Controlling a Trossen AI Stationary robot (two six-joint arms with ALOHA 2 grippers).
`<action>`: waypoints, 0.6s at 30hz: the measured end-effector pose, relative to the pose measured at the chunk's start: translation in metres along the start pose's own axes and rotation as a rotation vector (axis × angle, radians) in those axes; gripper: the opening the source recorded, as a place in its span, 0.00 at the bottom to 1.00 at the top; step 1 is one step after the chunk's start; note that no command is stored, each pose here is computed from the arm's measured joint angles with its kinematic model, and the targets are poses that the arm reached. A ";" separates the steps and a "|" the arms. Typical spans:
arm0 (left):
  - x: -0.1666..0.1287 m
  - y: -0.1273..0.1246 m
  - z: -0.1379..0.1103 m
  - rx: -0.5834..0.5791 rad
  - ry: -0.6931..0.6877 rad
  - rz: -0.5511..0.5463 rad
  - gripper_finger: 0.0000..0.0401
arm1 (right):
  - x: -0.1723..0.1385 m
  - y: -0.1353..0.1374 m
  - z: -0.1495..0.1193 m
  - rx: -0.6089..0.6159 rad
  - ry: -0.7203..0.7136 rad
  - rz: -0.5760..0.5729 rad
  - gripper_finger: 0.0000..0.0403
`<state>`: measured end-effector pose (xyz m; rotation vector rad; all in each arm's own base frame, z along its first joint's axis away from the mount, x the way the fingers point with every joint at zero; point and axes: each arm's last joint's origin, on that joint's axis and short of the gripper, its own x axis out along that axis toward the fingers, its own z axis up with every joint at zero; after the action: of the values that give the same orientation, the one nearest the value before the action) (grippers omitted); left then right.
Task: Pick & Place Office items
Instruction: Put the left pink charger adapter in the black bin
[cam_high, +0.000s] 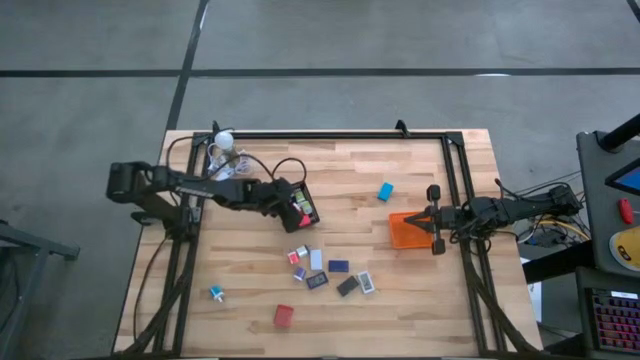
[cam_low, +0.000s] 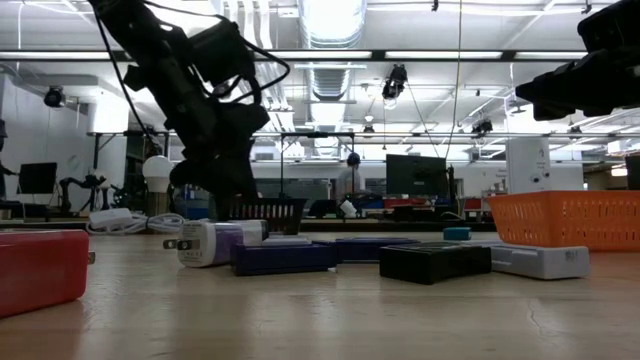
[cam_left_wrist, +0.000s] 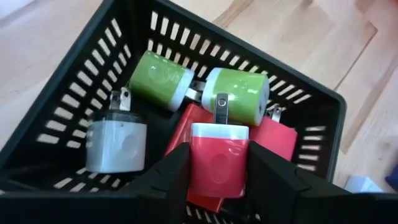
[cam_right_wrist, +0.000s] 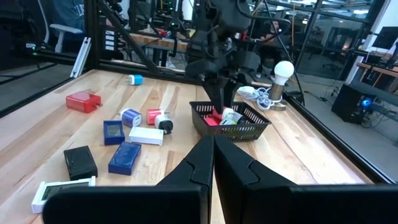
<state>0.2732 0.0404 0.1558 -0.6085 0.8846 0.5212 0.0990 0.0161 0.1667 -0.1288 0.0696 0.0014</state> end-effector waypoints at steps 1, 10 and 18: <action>0.001 0.000 0.000 -0.002 0.002 0.000 0.36 | 0.000 0.000 0.000 0.000 0.000 0.000 0.02; -0.001 0.001 0.000 -0.013 0.009 0.000 0.36 | 0.000 0.000 0.000 0.000 0.000 0.000 0.02; 0.000 0.002 0.000 -0.042 0.016 0.007 0.39 | 0.000 0.000 0.000 0.000 0.000 0.000 0.02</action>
<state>0.2712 0.0417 0.1554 -0.6484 0.8929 0.5428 0.0990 0.0161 0.1666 -0.1289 0.0701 0.0017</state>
